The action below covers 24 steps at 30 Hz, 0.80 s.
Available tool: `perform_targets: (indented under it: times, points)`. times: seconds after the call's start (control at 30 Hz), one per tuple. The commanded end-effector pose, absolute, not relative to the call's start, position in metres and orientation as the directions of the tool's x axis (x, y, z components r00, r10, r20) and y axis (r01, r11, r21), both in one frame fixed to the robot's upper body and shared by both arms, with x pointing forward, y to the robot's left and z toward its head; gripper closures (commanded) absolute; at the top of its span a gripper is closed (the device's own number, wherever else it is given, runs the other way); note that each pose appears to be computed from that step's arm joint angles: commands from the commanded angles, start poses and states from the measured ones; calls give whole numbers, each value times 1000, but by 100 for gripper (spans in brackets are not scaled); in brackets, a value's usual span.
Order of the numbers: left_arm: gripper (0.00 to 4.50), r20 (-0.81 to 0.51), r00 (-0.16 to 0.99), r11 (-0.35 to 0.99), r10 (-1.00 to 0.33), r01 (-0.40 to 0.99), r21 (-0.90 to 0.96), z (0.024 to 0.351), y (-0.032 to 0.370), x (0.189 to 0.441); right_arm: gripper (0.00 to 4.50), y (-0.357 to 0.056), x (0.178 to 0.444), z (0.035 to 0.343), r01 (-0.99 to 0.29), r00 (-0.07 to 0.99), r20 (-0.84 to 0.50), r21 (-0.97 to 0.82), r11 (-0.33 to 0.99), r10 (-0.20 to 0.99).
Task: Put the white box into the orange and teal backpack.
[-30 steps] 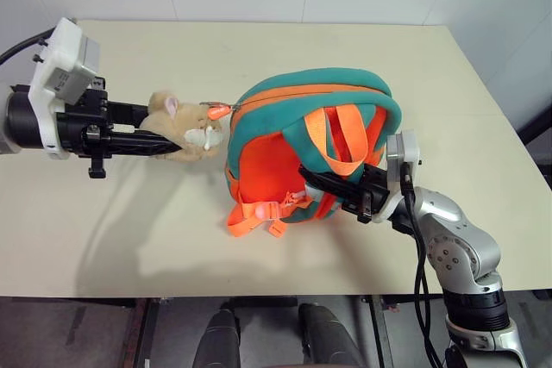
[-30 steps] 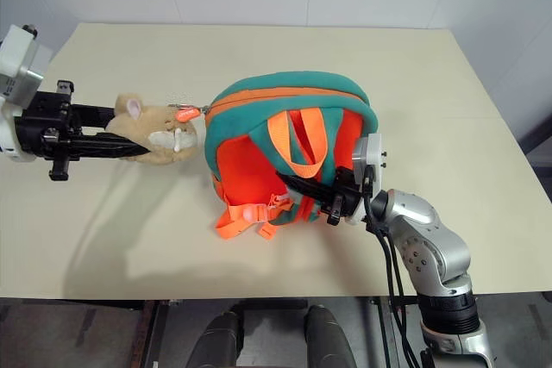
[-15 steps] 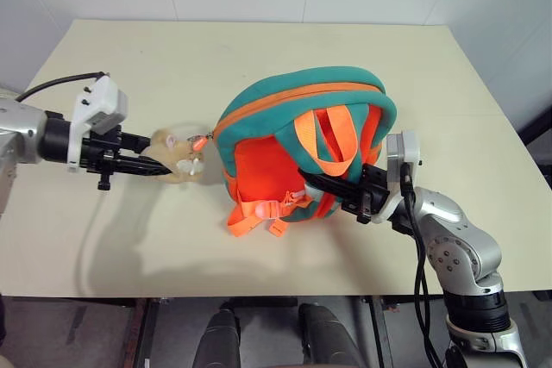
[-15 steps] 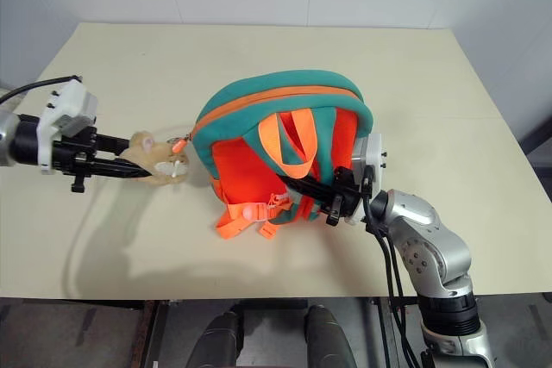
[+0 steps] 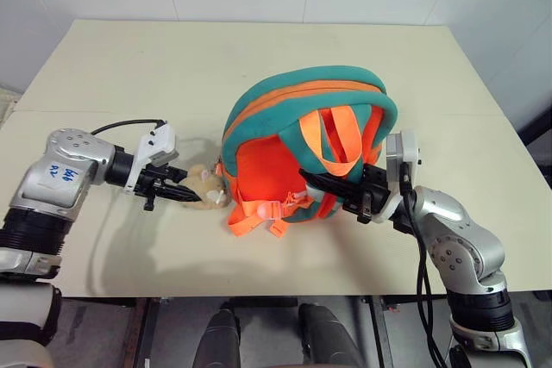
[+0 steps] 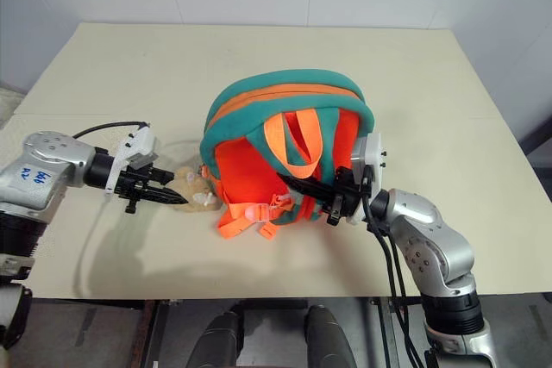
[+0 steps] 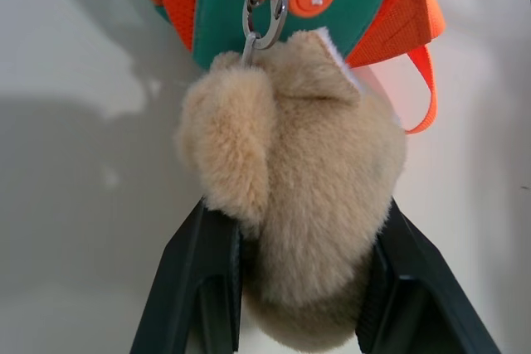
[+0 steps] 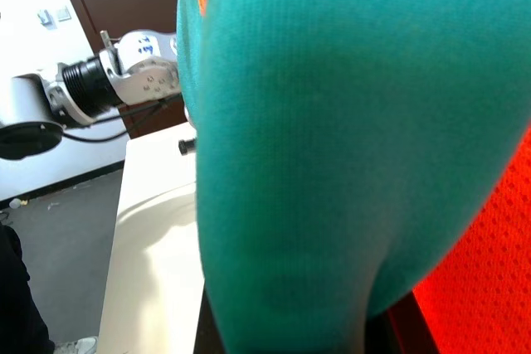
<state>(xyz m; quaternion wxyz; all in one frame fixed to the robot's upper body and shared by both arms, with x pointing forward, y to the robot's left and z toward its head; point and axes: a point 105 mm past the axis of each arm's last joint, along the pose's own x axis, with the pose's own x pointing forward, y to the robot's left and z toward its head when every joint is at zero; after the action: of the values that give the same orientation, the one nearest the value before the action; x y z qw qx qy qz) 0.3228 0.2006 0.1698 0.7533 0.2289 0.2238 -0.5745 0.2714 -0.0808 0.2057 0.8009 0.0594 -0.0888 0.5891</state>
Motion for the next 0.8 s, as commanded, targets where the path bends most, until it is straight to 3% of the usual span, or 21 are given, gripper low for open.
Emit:
perform_targets:
  times: [0.03,0.2,0.27,0.3,0.37,0.67,0.8]
  points:
    - [327,-570,320,290,-756,946,146,184,208,331,450,-82,272,210,-946,308,161,-49,320,938]
    - [160,-475,346,296,-809,938,179,203,206,329,450,-84,274,208,-946,316,114,-38,322,942]
    - [96,-463,350,309,-814,937,165,207,209,323,450,-87,271,201,-953,300,30,-25,301,953]
    - [66,-456,354,313,-817,935,164,209,210,321,383,-90,269,196,-956,294,-30,-22,294,955]
    - [2,-436,366,330,-823,931,159,213,211,317,324,-93,269,196,-956,294,-59,-25,293,954]
    - [0,-318,488,428,-813,871,241,238,226,308,19,-118,271,214,-932,355,-70,-107,347,932]
    - [0,-310,511,448,-802,857,253,238,240,299,3,-144,269,211,-912,403,-135,-143,385,905]
